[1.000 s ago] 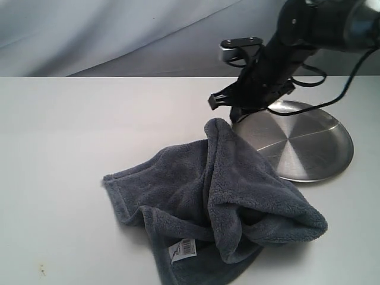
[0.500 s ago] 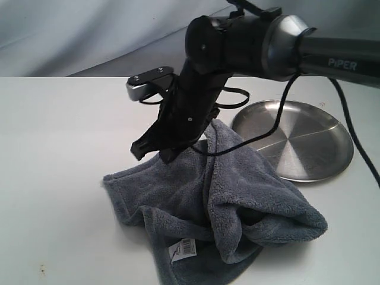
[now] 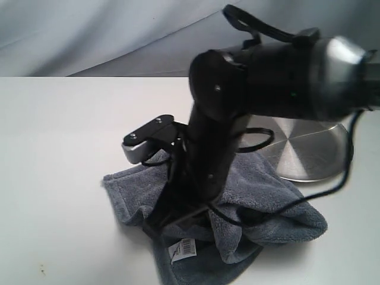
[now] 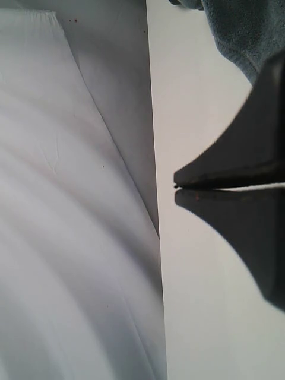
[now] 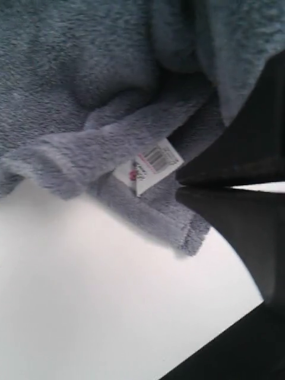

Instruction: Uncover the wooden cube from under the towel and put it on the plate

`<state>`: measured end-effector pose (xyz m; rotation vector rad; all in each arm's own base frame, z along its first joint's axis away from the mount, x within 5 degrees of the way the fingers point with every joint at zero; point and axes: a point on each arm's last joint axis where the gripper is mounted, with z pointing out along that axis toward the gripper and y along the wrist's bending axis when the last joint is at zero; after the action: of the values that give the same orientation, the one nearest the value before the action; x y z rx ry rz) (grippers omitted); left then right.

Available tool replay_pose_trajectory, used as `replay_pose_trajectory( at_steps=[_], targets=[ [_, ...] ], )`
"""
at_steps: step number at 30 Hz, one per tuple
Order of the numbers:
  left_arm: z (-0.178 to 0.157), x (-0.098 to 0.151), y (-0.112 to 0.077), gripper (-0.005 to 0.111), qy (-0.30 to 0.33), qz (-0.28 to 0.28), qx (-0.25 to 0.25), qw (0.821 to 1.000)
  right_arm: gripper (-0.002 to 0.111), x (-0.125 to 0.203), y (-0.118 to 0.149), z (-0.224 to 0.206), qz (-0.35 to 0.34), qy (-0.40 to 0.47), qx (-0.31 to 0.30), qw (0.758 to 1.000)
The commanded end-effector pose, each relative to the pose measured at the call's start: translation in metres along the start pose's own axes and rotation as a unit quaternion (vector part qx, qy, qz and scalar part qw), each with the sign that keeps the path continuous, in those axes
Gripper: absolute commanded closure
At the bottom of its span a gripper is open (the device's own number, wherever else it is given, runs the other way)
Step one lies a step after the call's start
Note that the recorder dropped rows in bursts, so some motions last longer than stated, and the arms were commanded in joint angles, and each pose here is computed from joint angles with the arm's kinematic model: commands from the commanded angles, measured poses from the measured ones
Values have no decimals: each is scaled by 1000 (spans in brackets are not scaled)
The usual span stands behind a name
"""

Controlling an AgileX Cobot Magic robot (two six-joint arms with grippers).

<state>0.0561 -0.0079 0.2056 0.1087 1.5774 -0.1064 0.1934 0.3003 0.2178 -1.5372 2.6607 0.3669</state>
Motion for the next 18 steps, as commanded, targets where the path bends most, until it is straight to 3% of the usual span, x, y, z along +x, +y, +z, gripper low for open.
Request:
replay_pose_trajectory(
  at_steps=[1,8,13,18],
  targets=[
    [0,0,0,107,-6,-2,-1,1000,108,44,-6,-6,12,-15,17,1000],
    [0,0,0,107,-6,-2,-1,1000,108,94,-66,-22,130,-56,75,987],
    [0,0,0,107,-6,-2,-1,1000,108,109,-112,-38,217,-93,98,967],
    [0,0,0,107,-6,-2,-1,1000,108,116,-142,-47,260,-148,130,945]
  ],
)
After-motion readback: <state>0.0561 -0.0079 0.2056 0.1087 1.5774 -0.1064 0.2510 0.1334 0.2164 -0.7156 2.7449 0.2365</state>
